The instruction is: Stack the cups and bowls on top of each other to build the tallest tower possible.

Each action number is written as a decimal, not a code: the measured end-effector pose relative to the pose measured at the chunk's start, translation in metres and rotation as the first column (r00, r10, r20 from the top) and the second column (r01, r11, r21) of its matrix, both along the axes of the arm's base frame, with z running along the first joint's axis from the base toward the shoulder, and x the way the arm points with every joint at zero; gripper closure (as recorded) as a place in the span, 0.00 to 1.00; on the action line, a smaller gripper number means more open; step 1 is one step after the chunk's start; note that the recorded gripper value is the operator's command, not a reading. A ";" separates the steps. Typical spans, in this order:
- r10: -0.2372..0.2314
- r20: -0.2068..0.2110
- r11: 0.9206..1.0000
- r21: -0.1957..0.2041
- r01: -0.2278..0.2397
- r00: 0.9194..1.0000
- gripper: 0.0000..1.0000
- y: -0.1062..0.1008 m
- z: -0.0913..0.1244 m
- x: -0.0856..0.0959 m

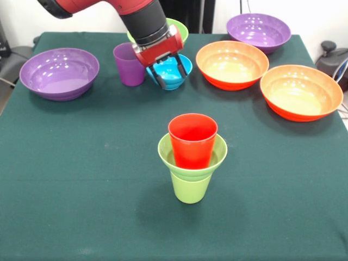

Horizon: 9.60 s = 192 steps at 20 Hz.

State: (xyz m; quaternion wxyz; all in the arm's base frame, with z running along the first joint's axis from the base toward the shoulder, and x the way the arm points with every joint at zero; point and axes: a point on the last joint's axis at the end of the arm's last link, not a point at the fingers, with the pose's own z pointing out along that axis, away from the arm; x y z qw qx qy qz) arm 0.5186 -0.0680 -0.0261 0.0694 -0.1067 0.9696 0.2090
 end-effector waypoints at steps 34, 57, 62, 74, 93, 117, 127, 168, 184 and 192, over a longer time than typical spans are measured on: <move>0.058 0.036 0.998 0.028 -0.059 0.998 0.00 0.002 0.003 0.072; 0.094 -0.006 0.995 0.042 -0.093 0.996 0.00 -0.009 0.009 0.081; 0.118 -0.047 0.992 0.046 -0.116 0.992 0.00 -0.009 0.010 0.075; 0.185 -0.043 0.982 0.052 -0.183 0.982 0.00 -0.012 0.014 0.073; 0.270 -0.053 0.962 0.056 -0.267 0.961 0.00 -0.023 0.016 0.074; 0.256 -0.032 0.965 0.061 -0.254 0.966 0.00 -0.050 0.018 0.072; 0.240 -0.035 0.969 0.067 -0.237 0.970 0.00 -0.061 0.018 0.065; 0.316 0.034 0.947 0.053 -0.317 0.948 0.00 -0.032 0.012 0.013; 0.302 0.039 0.953 0.021 -0.303 0.953 0.00 -0.055 0.006 0.005; 0.310 0.062 0.951 -0.012 -0.310 0.949 0.00 -0.059 0.000 0.001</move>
